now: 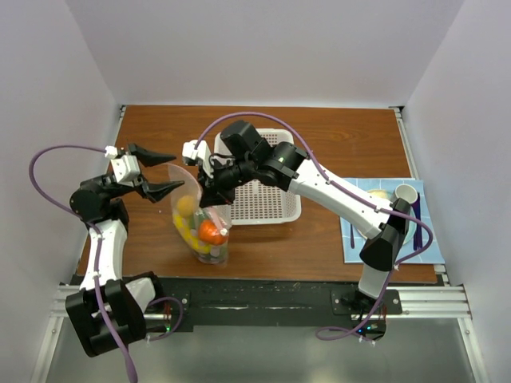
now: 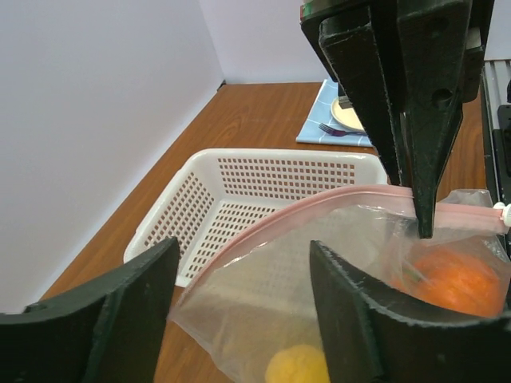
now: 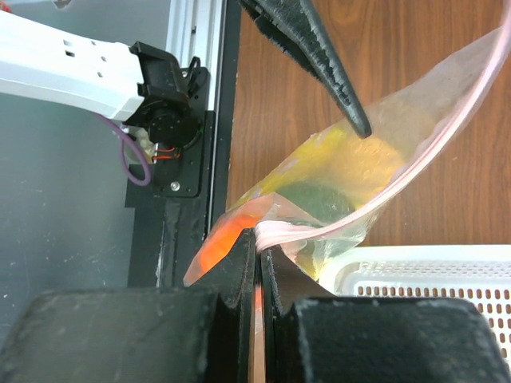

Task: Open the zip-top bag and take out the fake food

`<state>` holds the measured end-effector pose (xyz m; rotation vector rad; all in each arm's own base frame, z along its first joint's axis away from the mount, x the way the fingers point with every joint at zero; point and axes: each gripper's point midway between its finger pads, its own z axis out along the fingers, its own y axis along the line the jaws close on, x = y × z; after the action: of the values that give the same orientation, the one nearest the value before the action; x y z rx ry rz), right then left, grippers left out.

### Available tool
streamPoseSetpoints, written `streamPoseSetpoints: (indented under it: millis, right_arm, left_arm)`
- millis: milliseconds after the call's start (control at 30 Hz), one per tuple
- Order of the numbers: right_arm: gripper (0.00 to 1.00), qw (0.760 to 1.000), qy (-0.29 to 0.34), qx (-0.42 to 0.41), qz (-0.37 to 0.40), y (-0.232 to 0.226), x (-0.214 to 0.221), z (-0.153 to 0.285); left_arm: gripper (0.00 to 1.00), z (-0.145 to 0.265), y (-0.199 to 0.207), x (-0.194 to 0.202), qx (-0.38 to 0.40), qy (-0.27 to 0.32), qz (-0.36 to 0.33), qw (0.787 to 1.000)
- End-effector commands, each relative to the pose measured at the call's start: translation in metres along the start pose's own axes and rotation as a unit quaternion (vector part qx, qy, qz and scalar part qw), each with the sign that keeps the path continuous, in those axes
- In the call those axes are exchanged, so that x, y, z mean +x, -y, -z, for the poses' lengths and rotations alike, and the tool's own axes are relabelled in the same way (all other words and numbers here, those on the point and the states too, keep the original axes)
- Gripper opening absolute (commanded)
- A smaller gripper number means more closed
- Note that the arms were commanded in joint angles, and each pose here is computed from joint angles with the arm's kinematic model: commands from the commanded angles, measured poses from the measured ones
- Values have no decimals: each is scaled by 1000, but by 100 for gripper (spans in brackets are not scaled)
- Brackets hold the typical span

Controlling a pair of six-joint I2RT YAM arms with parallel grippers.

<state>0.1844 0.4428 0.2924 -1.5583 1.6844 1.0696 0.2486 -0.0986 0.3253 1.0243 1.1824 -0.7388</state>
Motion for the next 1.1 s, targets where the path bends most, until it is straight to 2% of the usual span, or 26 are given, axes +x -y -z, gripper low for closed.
streamPoseSetpoints:
  millis: [0, 33, 67, 100, 200, 333, 367, 400, 467, 500, 567, 600, 800, 900, 1067]
  right_arm:
    - [0, 998, 53, 13, 43, -8, -38, 25]
    - [0, 998, 52, 13, 43, -8, -38, 25]
    - [0, 997, 54, 14, 44, -8, -39, 25]
    - [0, 997, 54, 16, 44, -8, -39, 25]
    - [0, 997, 59, 27, 43, -4, -40, 27]
    - [0, 995, 71, 65, 39, 3, -46, 35]
    - [5, 992, 73, 97, 31, 13, -45, 38]
    - [24, 990, 73, 118, 27, 19, -44, 41]
    - [46, 983, 90, 161, 18, 27, -44, 53]
    - [65, 974, 95, 205, 15, 39, -42, 62]
    - [83, 960, 122, 252, 11, 45, -41, 81]
    - [99, 949, 131, 285, 6, 52, -40, 91]
    - [99, 926, 222, 304, 10, 31, -24, 125]
    - [99, 929, 261, 263, 24, 13, -6, 118]
    - [99, 941, 283, 187, 13, -6, 17, 87]
  left_arm:
    - [57, 7, 36, 17, 92, -58, -21, 994]
    - [49, 7, 36, 16, 93, -58, -21, 994]
    - [37, 6, 36, 15, 94, -58, -19, 994]
    - [18, 6, 35, 15, 94, -58, -20, 994]
    - [0, 7, 35, 12, 93, -58, -23, 994]
    - [0, 7, 34, 9, 90, -59, -31, 994]
    - [0, 8, 32, 9, 87, -60, -32, 994]
    - [0, 11, 29, 10, 80, -62, -33, 994]
    - [0, 14, 24, 10, 70, -65, -39, 995]
    - [0, 18, 19, 10, 58, -69, -41, 995]
    - [0, 23, 14, 9, 44, -74, -52, 995]
    - [0, 28, 9, 10, 31, -78, -55, 995]
    - [0, 38, 2, 12, 6, -86, -61, 994]
    - [0, 38, 4, 14, 6, -86, -62, 994]
    - [0, 38, 4, 14, 6, -86, -62, 994]
